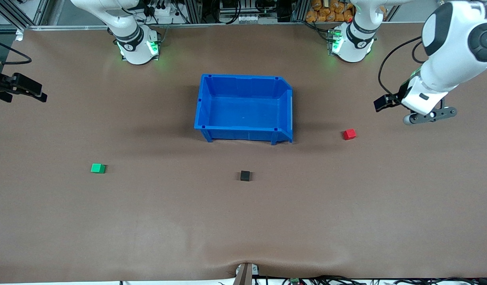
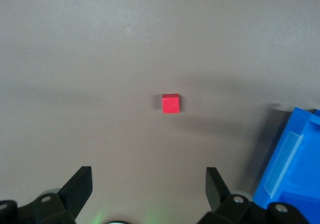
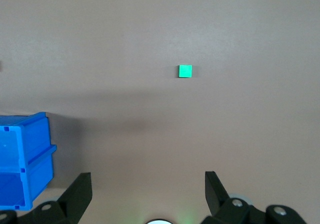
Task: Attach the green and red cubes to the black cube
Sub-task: 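Move the left gripper toward the red cube, then lower the left gripper over the red cube while the right gripper reaches the green cube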
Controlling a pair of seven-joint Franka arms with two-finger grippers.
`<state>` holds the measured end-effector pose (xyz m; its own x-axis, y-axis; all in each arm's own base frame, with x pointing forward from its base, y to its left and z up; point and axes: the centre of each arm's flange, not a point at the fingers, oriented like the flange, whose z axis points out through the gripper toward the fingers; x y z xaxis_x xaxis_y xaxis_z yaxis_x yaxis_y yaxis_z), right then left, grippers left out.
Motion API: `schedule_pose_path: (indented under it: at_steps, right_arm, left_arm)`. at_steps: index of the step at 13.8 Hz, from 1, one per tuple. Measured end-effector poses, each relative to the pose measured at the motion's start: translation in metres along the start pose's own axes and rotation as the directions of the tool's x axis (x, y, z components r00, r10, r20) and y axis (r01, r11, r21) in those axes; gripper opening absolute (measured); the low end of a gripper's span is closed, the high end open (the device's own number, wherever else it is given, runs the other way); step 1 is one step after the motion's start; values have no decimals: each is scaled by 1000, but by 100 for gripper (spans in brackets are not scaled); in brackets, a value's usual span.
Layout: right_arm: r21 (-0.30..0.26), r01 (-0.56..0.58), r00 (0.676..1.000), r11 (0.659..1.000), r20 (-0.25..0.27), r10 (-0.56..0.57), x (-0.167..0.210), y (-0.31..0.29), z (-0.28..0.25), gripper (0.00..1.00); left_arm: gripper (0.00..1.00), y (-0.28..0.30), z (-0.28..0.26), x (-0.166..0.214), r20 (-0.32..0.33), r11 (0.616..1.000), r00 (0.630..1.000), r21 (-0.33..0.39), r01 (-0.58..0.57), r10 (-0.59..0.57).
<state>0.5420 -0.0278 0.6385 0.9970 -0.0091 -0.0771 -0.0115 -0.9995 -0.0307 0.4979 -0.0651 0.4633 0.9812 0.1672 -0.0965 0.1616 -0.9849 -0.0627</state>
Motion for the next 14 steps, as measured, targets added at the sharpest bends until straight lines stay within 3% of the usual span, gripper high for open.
schedule_pose_path:
  at_steps: [5,9,14]
  right_arm:
    - [-1,5,1000,1000,15,-5,2,-8,5,100]
    - [-2,2,999,1000,35,-2,7,-8,14,100]
    - [-7,-33,993,999,116,34,31,9,58,100]
  left_arm:
    - [100,4,38,-6,-8,1000,1000,0,-12,12]
    - [100,7,61,-8,26,1000,1000,7,-18,18]
    - [100,12,98,3,47,999,997,3,54,-54]
